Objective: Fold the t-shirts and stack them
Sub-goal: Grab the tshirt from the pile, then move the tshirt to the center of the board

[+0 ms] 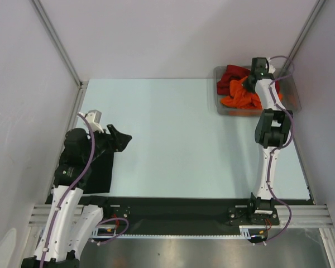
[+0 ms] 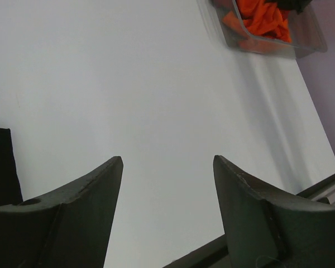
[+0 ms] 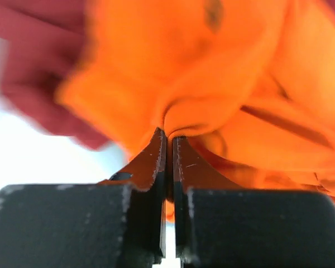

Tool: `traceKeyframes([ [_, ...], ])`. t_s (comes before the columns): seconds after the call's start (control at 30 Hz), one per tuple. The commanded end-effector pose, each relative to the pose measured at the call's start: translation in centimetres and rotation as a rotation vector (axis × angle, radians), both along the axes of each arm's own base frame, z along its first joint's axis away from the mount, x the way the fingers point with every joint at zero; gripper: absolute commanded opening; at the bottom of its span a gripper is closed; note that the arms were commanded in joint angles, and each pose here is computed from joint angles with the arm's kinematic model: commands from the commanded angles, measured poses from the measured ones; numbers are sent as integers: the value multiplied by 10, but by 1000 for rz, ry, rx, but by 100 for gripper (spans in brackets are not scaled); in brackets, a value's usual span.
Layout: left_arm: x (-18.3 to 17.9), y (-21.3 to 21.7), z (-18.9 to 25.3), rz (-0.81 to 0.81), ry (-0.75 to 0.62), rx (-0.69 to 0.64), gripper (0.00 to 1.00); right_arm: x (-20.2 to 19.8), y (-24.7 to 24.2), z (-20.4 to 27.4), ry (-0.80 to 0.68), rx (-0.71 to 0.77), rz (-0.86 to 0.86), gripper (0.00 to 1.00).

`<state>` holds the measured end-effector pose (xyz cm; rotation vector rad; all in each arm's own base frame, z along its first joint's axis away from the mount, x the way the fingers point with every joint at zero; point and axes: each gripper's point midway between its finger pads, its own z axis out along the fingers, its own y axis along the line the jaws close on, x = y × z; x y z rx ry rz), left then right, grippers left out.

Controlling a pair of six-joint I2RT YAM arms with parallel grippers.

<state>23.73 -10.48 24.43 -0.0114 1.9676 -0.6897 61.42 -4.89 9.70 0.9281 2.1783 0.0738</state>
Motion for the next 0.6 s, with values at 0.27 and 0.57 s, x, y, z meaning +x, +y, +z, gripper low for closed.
traceKeyframes([
  [0.27,-34,-12,41,-5,102,-149,76,-49,21,404,-858,-72,67,0],
  [0.57,-68,-22,60,-57,115,-234,86,-211,117,562,-1220,40,312,0],
])
